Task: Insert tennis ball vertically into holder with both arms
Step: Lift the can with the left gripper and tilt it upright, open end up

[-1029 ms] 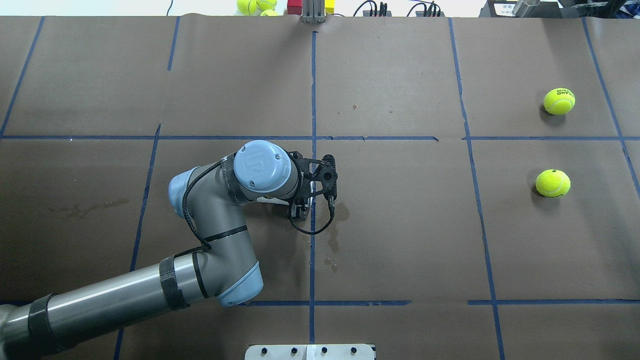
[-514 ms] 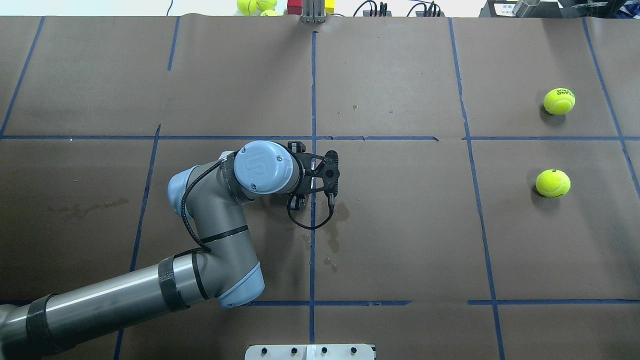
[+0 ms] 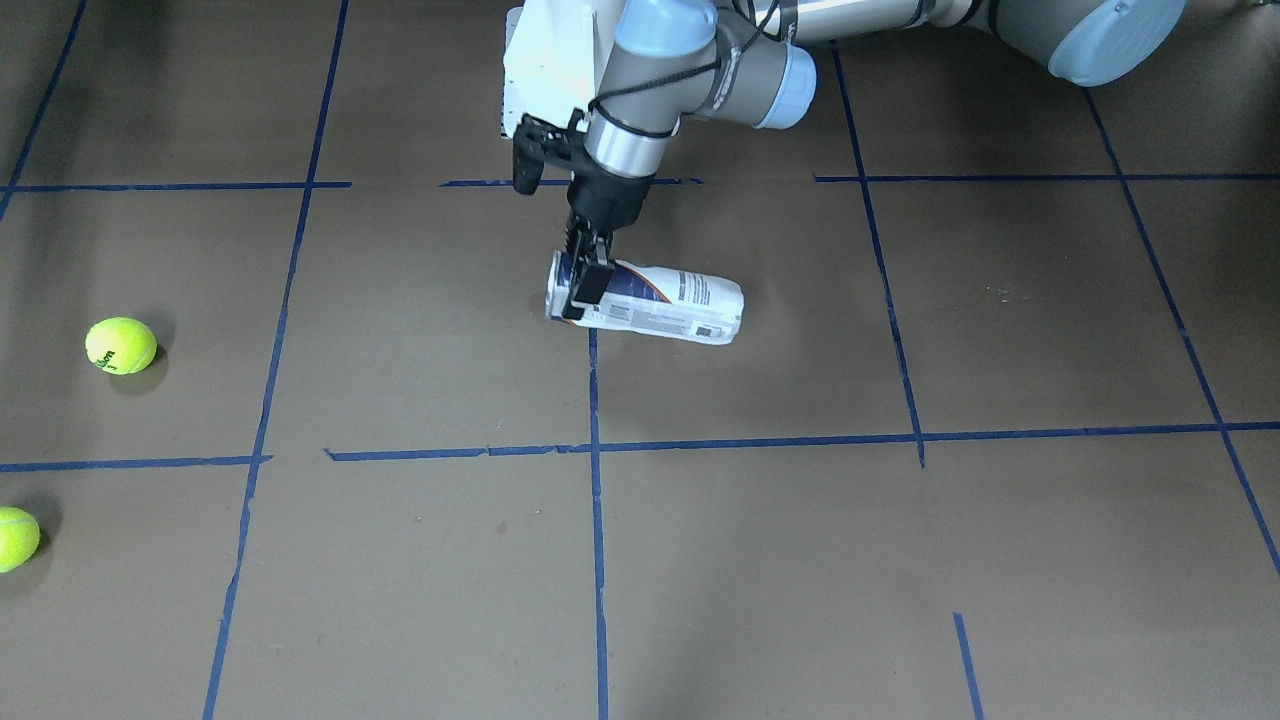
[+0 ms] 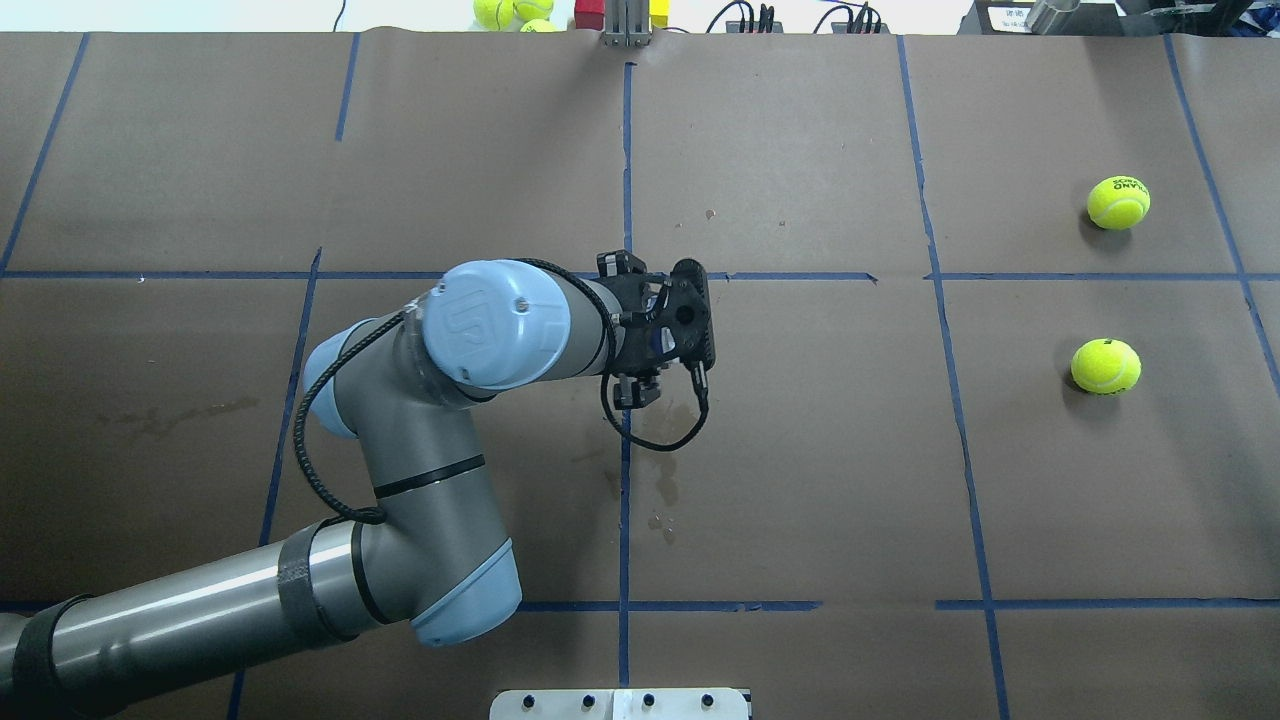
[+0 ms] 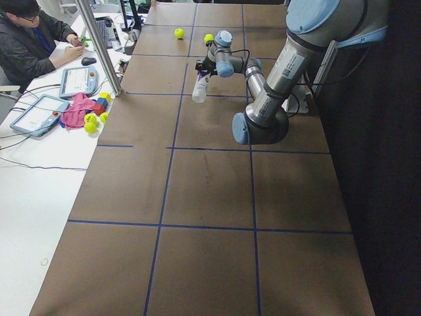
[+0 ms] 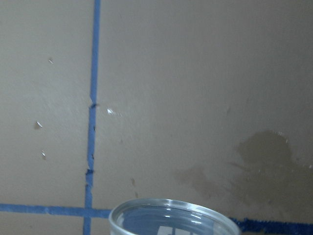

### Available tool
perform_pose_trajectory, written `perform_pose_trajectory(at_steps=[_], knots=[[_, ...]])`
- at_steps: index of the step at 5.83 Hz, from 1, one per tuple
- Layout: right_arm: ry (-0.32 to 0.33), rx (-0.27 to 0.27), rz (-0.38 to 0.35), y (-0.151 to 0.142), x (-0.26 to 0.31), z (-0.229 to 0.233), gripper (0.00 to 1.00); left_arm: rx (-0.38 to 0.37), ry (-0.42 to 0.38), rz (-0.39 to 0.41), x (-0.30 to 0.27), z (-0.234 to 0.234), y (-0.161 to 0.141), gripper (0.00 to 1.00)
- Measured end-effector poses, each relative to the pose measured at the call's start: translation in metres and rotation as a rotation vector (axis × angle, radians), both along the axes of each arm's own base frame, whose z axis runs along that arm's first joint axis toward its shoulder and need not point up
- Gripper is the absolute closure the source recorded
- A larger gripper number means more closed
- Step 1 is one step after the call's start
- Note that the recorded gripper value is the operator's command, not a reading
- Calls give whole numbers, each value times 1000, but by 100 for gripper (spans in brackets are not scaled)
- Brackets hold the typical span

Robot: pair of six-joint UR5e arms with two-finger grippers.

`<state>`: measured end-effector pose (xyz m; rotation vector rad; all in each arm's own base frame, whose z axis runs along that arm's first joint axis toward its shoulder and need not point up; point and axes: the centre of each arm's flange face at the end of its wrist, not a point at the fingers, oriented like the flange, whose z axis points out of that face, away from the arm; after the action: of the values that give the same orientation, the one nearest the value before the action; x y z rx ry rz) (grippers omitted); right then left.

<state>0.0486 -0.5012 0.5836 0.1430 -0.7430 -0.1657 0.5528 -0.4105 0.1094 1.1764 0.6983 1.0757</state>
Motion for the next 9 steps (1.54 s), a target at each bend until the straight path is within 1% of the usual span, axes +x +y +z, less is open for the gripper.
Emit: perform_pose_trajectory(at_steps=[1,2,3,4,5,6,7,8,9], knots=[[0,0,0,0,0,0,0,-59,206,-26,-16,-18,9,45],[0,0,0,0,0,0,0,-94,414,-24,-32,-25,19,51],[-1,0,0,0,0,0,0,-130,603,-5,-48,-26,27,51],[-3,1,0,0,0,-1,0,-144,741,19,-62,-27,34,50],[-4,1,0,0,0,-1,0,-122,852,44,-74,-28,38,50],[-4,1,0,0,0,-1,0,-88,941,64,-79,-23,38,50],[-5,1,-1,0,0,-1,0,-57,1013,64,-71,1,30,50],[-5,1,-1,0,0,-1,0,-35,1067,47,-52,41,14,45],[-5,1,-1,0,0,-1,0,-26,1095,23,-39,74,1,45]])
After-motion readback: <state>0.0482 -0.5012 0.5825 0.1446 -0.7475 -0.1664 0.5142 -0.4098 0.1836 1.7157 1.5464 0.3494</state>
